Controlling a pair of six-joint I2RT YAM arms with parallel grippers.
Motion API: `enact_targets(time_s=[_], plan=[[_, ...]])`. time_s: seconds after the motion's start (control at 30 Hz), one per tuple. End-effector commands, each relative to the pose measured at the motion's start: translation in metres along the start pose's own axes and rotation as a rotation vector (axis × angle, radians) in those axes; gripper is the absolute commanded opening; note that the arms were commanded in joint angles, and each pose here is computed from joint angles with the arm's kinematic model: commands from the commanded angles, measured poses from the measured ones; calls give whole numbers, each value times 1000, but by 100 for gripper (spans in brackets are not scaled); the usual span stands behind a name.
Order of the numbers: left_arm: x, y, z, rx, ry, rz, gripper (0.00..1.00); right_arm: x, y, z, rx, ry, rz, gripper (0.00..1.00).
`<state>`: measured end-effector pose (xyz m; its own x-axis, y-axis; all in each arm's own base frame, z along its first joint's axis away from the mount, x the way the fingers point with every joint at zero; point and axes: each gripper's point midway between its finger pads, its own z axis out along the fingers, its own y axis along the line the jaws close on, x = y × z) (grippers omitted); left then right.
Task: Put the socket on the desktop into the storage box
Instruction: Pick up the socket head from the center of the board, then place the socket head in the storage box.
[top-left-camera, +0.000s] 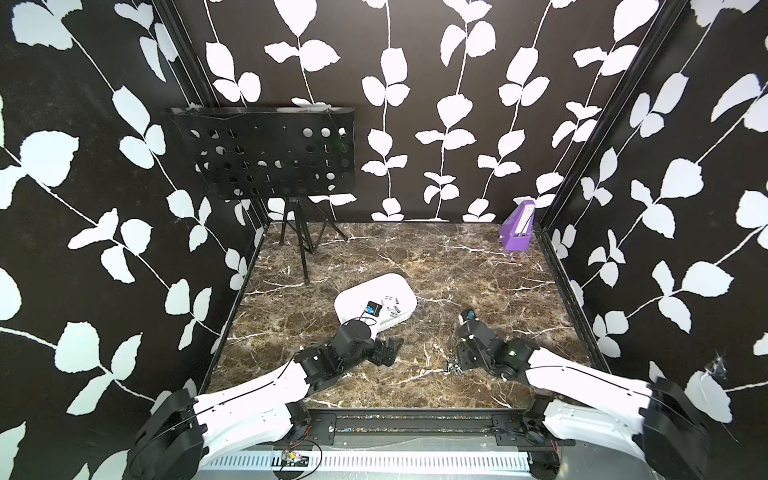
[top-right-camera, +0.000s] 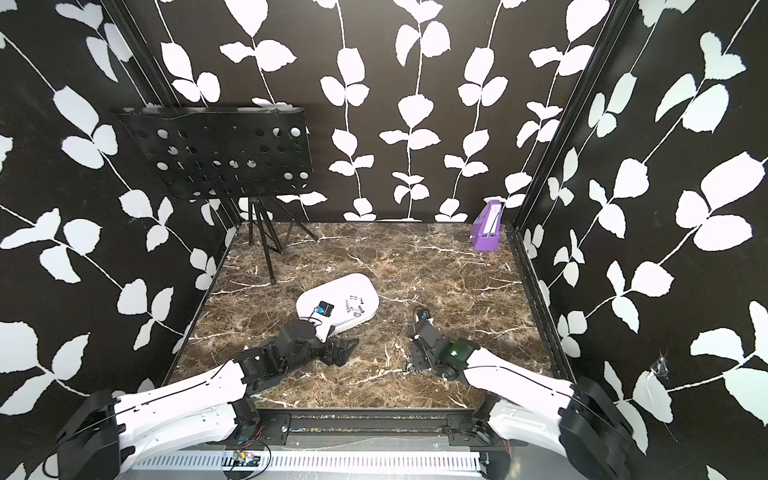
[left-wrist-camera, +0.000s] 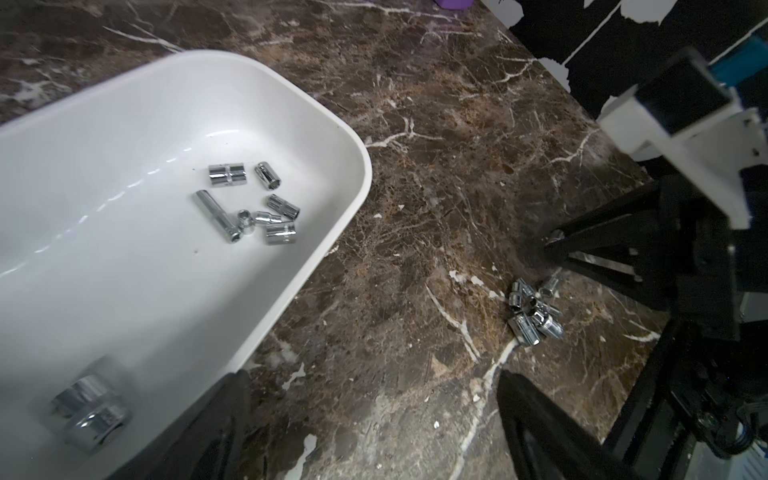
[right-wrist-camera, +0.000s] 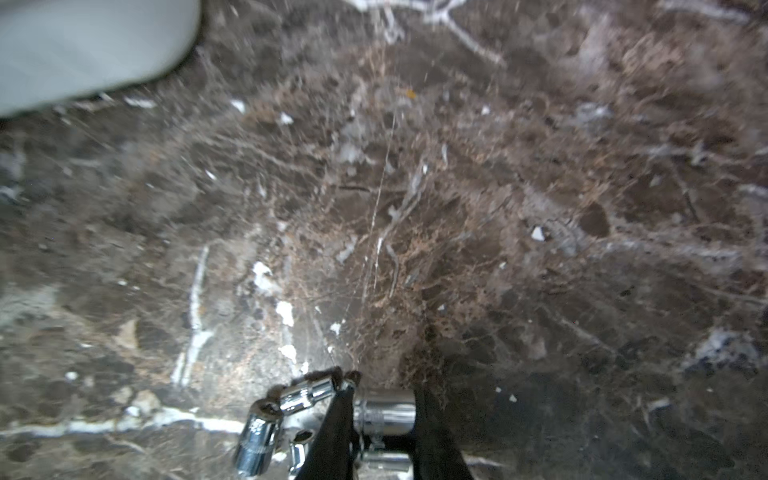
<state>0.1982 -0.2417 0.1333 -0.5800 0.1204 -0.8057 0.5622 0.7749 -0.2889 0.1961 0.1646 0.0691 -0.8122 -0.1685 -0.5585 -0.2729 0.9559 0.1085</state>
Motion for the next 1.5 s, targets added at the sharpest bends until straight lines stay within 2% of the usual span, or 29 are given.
enact_targets(time_s=[0.0,0.27,0.5,0.77,0.83,1.1,1.23,1.37,1.47], plan=[[-8,24,-13,-125,-63,-7,94,-9,-6,-9,2,-73,1,14],[-18,57,-42,-294,-153,-23,95,-65,35,-45,-131,-148,-11,11],[-23,80,-69,-391,-266,-71,96,-122,85,-45,-210,-169,-17,10],[-23,103,-99,-471,-381,-141,96,-174,159,-4,-254,-127,-57,10],[-23,106,-103,-472,-410,-158,97,-182,179,18,-253,-99,-64,10],[-22,108,-109,-455,-450,-187,97,-185,212,87,-188,15,-82,11],[-22,107,-108,-451,-444,-187,97,-183,217,103,-168,42,-88,18],[-23,106,-107,-449,-437,-185,97,-183,215,104,-156,41,-98,36],[-23,104,-105,-441,-431,-179,97,-185,210,93,-150,31,-115,45]])
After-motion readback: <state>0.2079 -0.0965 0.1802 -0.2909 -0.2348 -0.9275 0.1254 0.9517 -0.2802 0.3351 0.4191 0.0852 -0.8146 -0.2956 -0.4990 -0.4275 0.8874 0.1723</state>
